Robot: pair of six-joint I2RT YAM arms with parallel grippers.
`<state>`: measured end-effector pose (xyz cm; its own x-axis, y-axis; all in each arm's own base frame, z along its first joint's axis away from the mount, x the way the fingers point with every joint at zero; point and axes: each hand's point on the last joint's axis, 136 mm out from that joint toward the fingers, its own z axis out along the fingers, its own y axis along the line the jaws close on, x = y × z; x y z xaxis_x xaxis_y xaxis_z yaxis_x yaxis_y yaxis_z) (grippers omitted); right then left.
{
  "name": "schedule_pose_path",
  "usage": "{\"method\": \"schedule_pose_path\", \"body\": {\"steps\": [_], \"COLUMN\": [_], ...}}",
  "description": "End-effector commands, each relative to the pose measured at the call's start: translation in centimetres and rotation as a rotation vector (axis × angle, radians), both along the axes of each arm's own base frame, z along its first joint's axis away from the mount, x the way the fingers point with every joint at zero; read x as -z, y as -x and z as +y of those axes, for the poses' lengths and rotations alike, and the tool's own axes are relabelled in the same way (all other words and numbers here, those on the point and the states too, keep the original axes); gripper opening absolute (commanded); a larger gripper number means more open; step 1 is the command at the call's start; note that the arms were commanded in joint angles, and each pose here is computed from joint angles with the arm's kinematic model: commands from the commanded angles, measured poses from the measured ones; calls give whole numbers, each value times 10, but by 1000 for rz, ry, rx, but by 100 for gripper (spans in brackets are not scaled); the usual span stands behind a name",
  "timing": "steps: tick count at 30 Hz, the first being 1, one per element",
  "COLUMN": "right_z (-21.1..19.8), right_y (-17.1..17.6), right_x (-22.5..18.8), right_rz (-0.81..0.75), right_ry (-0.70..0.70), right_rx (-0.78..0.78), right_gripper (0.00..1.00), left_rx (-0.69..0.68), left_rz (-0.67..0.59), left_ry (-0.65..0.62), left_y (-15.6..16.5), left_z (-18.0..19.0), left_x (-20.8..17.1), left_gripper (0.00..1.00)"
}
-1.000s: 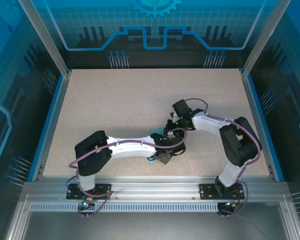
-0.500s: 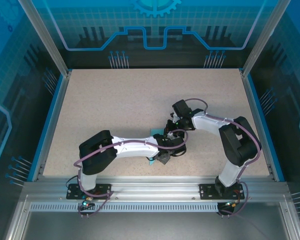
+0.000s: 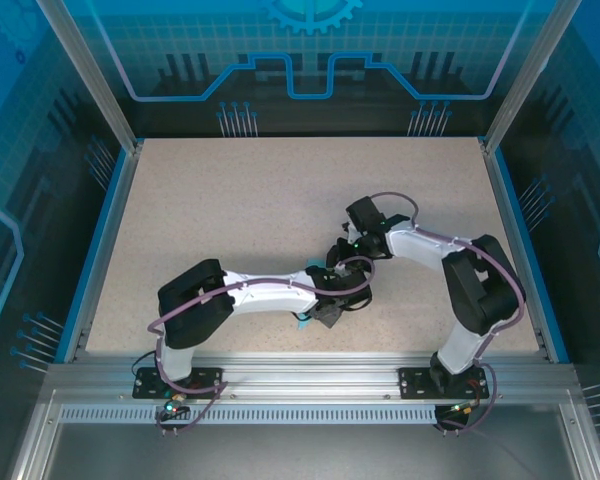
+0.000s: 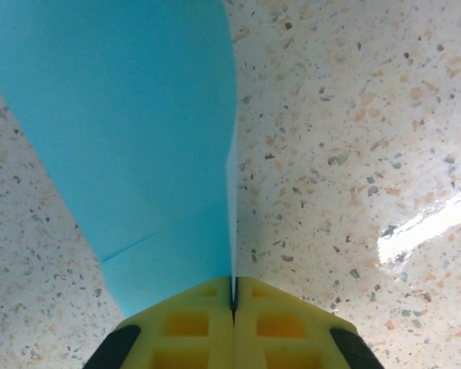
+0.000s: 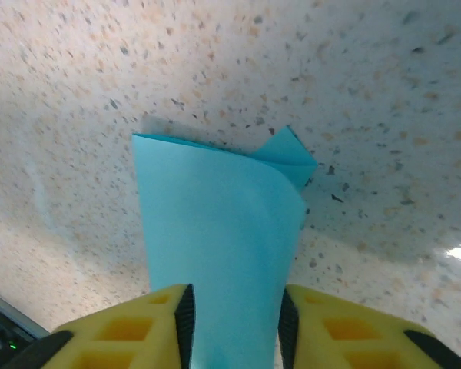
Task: Fold a paper plane with a square sheet of paper (fold left side to right side)
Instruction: Fold the wing for the fifth time at the center of the table.
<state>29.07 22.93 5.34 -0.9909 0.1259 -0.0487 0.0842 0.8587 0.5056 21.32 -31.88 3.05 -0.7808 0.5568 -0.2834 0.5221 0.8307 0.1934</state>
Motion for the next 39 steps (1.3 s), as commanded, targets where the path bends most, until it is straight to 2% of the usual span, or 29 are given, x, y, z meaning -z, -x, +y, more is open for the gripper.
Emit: {"method": "schedule_pose_path", "body": {"steps": [1, 4, 9, 13, 19, 28, 39], "right_z": [-20, -42, -77, -84, -73, -39, -11], "right_y": [-12, -11, 4, 19, 33, 42, 34], "right_x": [-30, -40, -40, -35, -23, -13, -8], "right_rz": [-119, -169, -205, -232, -248, -281, -294], "right_ry": [30, 55, 89, 79, 8, -74, -197], "right_rx": [21, 68, 134, 126, 79, 1, 10], "right_gripper": [50, 62, 75, 80, 81, 81, 79], "left_rx": [2, -1, -38, -94, -171, -258, -315], "left_rz": [57, 98, 186, 276, 388, 469, 509], "left_ry": [84, 136, 246, 391, 621, 853, 1032], "left_y": [4, 5, 2, -3, -14, -24, -33], "left_z": [-7, -13, -21, -27, -32, -27, -13], "left_x": [-7, -9, -12, -16, -26, -29, -38], "left_gripper": [4, 4, 4, 4, 3, 2, 2]}}
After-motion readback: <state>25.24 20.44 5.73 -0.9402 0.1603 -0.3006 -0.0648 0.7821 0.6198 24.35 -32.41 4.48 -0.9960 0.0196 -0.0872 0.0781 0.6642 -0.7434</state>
